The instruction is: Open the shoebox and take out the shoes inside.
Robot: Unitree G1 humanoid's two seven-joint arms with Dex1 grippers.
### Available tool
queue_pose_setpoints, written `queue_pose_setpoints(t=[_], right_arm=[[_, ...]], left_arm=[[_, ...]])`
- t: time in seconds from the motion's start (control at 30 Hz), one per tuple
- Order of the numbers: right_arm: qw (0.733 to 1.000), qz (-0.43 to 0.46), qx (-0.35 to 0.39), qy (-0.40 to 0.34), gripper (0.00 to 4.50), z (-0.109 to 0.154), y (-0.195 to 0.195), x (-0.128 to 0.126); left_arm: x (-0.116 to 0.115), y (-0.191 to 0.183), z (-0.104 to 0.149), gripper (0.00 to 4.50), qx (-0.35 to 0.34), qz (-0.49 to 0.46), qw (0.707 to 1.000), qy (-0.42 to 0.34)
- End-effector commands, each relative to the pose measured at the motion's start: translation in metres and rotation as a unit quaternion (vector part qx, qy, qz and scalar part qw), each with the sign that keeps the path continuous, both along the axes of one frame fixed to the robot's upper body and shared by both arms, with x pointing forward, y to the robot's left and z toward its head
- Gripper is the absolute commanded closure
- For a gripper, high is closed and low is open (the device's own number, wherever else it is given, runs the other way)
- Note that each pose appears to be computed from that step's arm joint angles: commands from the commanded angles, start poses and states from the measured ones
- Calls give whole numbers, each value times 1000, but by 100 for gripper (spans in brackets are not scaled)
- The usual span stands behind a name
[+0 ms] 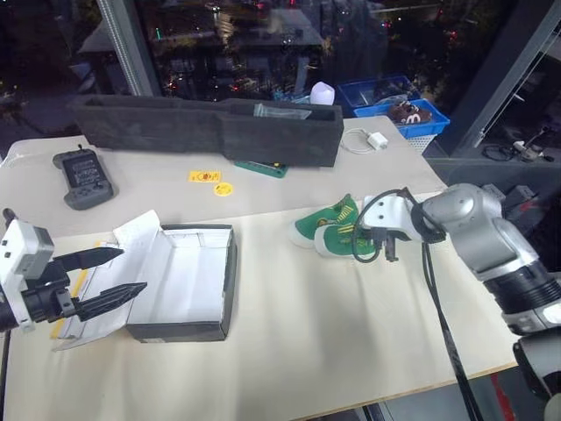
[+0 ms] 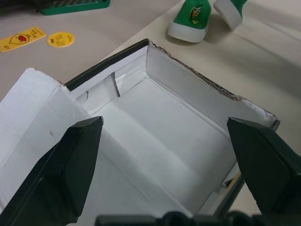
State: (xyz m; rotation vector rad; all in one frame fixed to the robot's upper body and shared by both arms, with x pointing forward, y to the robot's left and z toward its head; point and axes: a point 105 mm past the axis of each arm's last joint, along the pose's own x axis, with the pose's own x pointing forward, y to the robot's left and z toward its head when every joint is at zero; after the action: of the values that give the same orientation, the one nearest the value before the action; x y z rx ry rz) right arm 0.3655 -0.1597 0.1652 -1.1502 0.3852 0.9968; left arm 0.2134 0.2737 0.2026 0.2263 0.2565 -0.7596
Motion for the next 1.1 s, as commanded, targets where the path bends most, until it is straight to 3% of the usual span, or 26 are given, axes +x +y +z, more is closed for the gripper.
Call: queue_pose_setpoints(t=[0.03, 0.07, 0.13, 0.17, 0.37, 0.7, 0.8, 0.87, 0.97, 1.1], right_arm=[[1000, -7, -10, -14, 446, 3, -5, 6], [1000, -7, -9, -17, 446, 3, -5, 7], [999, -7, -8, -34, 365, 8, -4, 11], [999, -5, 3, -33, 351, 11, -2, 10], [998, 19, 39, -53, 158, 30, 9, 3], [979, 9, 197, -47, 158, 94, -6, -36], [957, -86, 265, -77, 158, 106, -41, -27], [935, -172, 286, -118, 158, 105, -72, -14], [881, -332, 293, -166, 158, 82, -129, 0], [845, -401, 291, -201, 158, 52, -153, -4]], left_arm=[[-2, -3, 9, 0, 12, -6, 1000, -15], [-2, -3, 9, 0, 12, -5, 1000, -15], [-2, -3, 9, 0, 11, -5, 1000, -14], [-2, -3, 9, 0, 11, -4, 1000, -14], [-1, -3, 8, 0, 10, -5, 1000, -14], [8, 8, 9, 0, -6, 30, 999, -38], [21, 31, 8, 0, -14, 110, 991, -78], [30, 52, 8, 0, -38, 182, 977, -104], [47, 103, -7, 0, -30, 352, 927, -129], [53, 134, -20, 0, -53, 464, 871, -155]])
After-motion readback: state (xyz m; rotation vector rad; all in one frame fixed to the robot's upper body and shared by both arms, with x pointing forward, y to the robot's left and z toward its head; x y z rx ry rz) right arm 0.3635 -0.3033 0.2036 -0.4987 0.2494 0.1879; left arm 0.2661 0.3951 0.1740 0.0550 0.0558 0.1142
